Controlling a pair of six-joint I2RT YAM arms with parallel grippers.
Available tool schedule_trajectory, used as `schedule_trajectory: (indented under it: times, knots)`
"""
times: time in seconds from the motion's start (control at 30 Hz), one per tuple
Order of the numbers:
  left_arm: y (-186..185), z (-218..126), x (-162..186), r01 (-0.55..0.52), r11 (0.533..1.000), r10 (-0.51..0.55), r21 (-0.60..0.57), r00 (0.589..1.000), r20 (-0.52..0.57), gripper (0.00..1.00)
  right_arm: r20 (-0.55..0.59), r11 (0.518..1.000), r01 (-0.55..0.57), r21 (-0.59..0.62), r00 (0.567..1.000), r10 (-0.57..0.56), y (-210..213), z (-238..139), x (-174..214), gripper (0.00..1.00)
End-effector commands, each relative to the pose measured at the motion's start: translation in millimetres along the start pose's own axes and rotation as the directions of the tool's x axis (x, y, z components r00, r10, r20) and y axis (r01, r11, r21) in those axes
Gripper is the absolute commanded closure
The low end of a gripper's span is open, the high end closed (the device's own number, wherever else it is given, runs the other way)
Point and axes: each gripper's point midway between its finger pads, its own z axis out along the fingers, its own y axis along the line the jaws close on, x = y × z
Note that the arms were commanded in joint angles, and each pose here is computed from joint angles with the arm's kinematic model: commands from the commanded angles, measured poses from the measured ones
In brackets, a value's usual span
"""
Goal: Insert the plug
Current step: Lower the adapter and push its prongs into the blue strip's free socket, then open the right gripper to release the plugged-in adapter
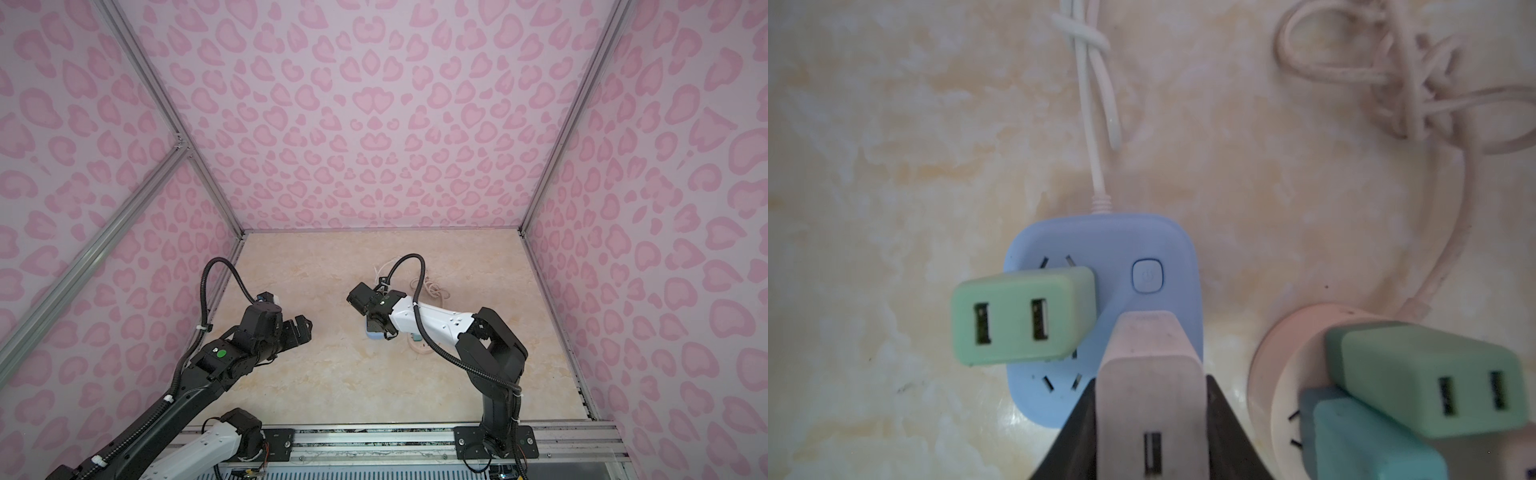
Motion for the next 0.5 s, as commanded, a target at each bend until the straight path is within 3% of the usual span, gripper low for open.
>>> schedule_trajectory:
  times: [0.0,0.27,0.47]
  knots:
    - [-6,-3,-6,0.002,1.000,-0.002,0.023,1.000,0.019,0.03,-0.084,0.998,0.051,0.025,0.995,-0.048,-9,-3,17,0.55]
    - [-9,-2,-9,-0.008,1.000,0.007,0.027,1.000,0.015,0.03,-0.023,0.998,0.057,0.001,0.998,-0.057,-21,-30,1,0.49]
    - [-11,3,-13,-0.009,1.000,0.009,0.019,0.999,0.031,0.03,0.066,0.985,0.051,-0.166,0.997,-0.041,-35,-63,-17,0.48]
